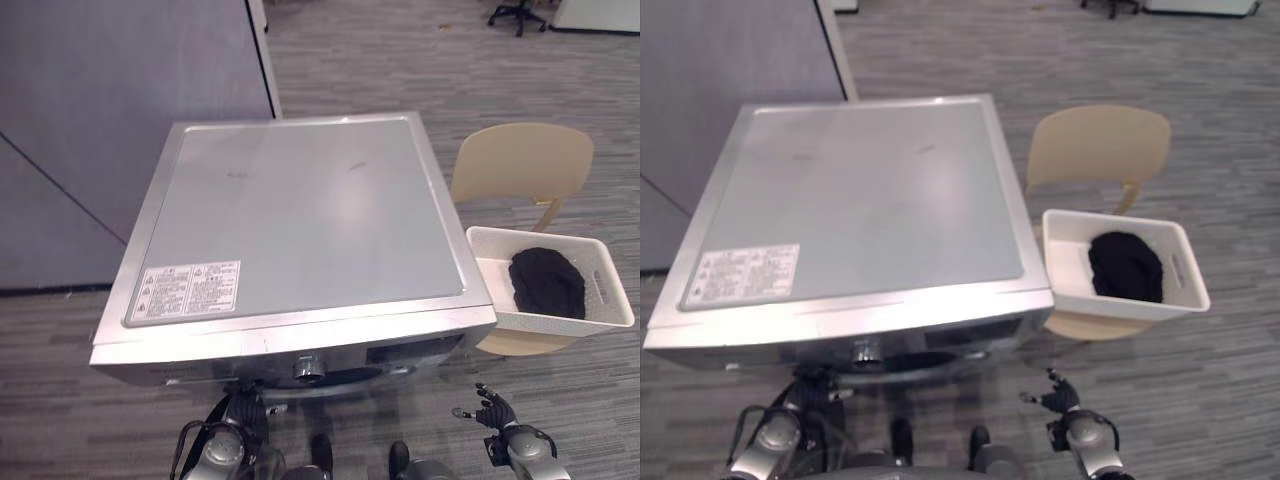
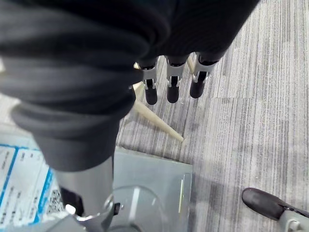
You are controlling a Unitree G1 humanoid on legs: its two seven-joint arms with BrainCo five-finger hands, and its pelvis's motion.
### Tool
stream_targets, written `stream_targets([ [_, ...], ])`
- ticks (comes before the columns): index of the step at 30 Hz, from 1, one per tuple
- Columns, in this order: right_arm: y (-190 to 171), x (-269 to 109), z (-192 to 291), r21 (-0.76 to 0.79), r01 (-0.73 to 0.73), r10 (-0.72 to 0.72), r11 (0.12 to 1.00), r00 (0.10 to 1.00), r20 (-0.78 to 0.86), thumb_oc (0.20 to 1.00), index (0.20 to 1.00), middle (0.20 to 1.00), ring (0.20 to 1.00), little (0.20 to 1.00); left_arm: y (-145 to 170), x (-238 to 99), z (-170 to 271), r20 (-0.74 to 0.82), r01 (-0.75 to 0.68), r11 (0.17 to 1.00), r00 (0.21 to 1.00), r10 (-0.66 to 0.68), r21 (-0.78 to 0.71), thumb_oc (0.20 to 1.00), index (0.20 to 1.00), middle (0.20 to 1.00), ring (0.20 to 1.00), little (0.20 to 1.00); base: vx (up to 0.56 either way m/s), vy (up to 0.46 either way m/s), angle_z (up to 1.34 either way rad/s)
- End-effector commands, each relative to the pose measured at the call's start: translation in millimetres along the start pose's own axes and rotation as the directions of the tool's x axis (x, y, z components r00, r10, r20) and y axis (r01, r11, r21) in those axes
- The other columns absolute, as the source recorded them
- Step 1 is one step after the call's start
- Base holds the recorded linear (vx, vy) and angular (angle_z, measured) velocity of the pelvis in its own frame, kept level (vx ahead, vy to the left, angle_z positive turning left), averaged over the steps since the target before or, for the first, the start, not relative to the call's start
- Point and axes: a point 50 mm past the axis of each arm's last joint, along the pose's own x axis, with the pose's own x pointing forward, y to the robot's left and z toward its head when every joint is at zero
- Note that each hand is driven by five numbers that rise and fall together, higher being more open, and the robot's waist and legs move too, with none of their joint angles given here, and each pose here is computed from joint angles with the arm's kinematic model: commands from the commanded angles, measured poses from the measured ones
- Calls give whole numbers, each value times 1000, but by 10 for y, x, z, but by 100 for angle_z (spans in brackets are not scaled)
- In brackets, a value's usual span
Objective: Grab the laundry basket,head to the washer,open it,put in the laundry and shut it.
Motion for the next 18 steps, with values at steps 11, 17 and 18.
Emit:
stream_targets([
  [11,-97,67,30,-50,23,-24,999,1000,-19,1000,1000,1000,1000,1000,-399,138,504,169,157,985,971,-168,77,1000,1000,1000,1000,1000,-37,54,-58],
  [17,-43,107,321,-69,21,-14,997,995,94,1000,1000,1000,1000,1000,-416,137,1036,354,168,975,911,-210,146,1000,1000,1000,1000,1000,-154,-17,-131],
  [18,-12,107,350,-70,15,-7,997,994,108,1000,1000,1000,1000,1000,-412,131,1093,375,166,975,903,-210,148,1000,1000,1000,1000,1000,-99,-103,-151],
])
